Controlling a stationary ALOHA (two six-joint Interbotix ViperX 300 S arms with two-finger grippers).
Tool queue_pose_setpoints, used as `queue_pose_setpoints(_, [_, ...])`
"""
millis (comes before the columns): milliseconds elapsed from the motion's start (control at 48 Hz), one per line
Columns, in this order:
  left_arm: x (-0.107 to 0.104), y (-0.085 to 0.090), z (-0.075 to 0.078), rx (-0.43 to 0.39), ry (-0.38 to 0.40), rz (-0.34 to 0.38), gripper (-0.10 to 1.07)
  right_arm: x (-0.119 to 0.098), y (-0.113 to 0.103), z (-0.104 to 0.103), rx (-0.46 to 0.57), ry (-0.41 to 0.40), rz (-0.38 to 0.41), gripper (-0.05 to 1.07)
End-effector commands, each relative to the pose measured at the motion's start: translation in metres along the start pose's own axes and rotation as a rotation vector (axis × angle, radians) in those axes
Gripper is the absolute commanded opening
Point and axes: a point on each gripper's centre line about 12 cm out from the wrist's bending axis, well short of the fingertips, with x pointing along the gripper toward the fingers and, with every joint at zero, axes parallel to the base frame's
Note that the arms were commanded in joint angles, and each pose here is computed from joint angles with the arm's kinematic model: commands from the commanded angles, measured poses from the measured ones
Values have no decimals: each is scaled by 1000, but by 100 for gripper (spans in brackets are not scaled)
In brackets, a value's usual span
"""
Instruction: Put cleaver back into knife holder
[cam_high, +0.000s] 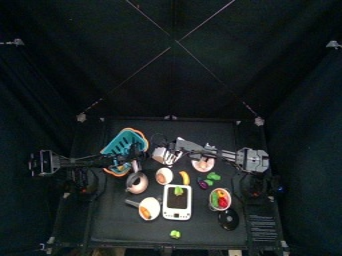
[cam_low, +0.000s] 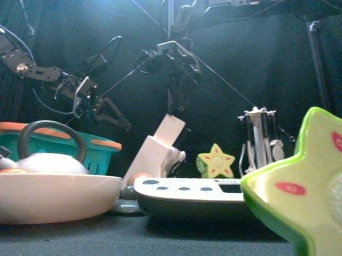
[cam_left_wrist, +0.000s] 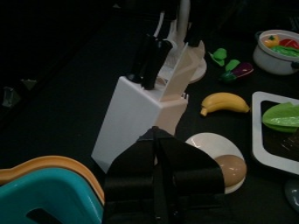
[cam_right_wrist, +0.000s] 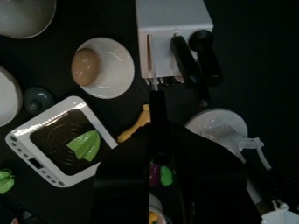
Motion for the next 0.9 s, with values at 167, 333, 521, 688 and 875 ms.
queue_pose_setpoints(167, [0, 0, 7, 3, -29, 0, 37, -19, -5, 5, 8, -56, 14, 54])
queue_pose_setpoints(333, [0, 0, 8, 2, -29, -1, 37, -21, -4, 8, 10, -78, 21, 55])
queue_pose_setpoints(521, [0, 0, 7, 1, -29, 1, 37, -21, -2, 8, 1, -82, 24, 65])
queue_pose_setpoints(688, [0, 0, 7, 3, -28, -2, 37, -21, -1, 8, -14, -82, 23, 75])
queue_pose_setpoints(875, [0, 0, 7, 2, -28, -1, 37, -21, -1, 9, -15, -86, 18, 75])
